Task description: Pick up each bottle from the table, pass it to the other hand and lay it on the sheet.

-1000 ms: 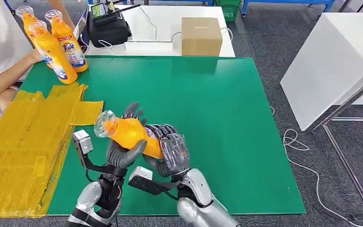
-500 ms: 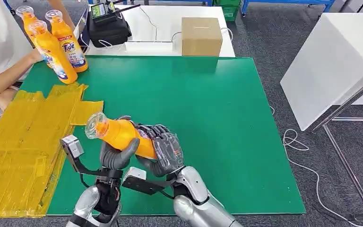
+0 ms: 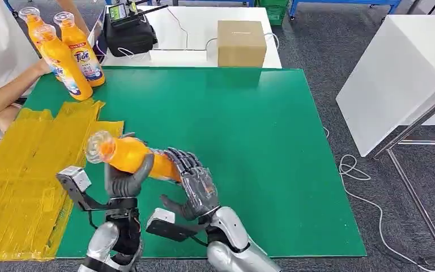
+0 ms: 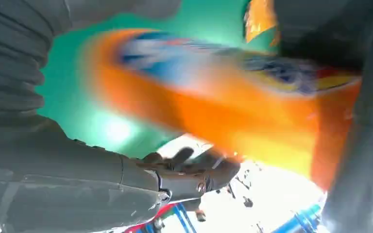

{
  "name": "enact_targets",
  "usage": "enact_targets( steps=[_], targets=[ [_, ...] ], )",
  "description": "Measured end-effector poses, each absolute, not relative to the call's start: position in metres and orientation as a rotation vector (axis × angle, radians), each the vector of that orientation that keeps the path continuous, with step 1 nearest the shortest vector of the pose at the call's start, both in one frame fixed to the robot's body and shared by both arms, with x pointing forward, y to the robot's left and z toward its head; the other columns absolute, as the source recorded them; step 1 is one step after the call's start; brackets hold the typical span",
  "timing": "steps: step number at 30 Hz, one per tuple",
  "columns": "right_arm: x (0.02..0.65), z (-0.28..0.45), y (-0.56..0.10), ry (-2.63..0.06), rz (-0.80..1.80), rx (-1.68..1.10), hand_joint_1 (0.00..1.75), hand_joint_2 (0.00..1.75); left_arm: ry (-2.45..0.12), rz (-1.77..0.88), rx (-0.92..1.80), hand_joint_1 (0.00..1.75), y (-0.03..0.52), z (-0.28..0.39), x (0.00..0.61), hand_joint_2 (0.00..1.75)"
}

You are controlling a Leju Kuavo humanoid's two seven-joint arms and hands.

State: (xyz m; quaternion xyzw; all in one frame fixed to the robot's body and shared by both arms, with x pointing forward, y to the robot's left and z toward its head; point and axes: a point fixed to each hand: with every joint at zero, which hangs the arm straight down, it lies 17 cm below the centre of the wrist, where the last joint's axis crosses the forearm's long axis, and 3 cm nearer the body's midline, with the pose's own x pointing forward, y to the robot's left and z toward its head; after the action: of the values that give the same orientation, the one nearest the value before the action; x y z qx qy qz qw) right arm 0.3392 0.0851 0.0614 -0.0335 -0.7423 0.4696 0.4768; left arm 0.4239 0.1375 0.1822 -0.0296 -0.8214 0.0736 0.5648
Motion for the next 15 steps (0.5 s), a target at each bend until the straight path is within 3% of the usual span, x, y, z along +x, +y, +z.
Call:
enact_targets(
  steps=[2,7,15],
  targets=[
    [0.340,0.074,0.078,-1.831,1.057,-0.047,0.00,1.75,-2.037,0.082,0.183,1.75,0.151,0.198,0.422,1.75],
    [0.342,0.099,0.062,-1.871,0.921,0.005,0.00,1.75,-2.106,-0.020,0.429,1.75,0.165,0.211,0.421,1.75],
    [0.345,0.160,0.005,-1.949,0.575,0.151,0.00,1.75,-1.988,-0.606,1.087,1.75,0.183,0.195,0.435,1.75]
  ],
)
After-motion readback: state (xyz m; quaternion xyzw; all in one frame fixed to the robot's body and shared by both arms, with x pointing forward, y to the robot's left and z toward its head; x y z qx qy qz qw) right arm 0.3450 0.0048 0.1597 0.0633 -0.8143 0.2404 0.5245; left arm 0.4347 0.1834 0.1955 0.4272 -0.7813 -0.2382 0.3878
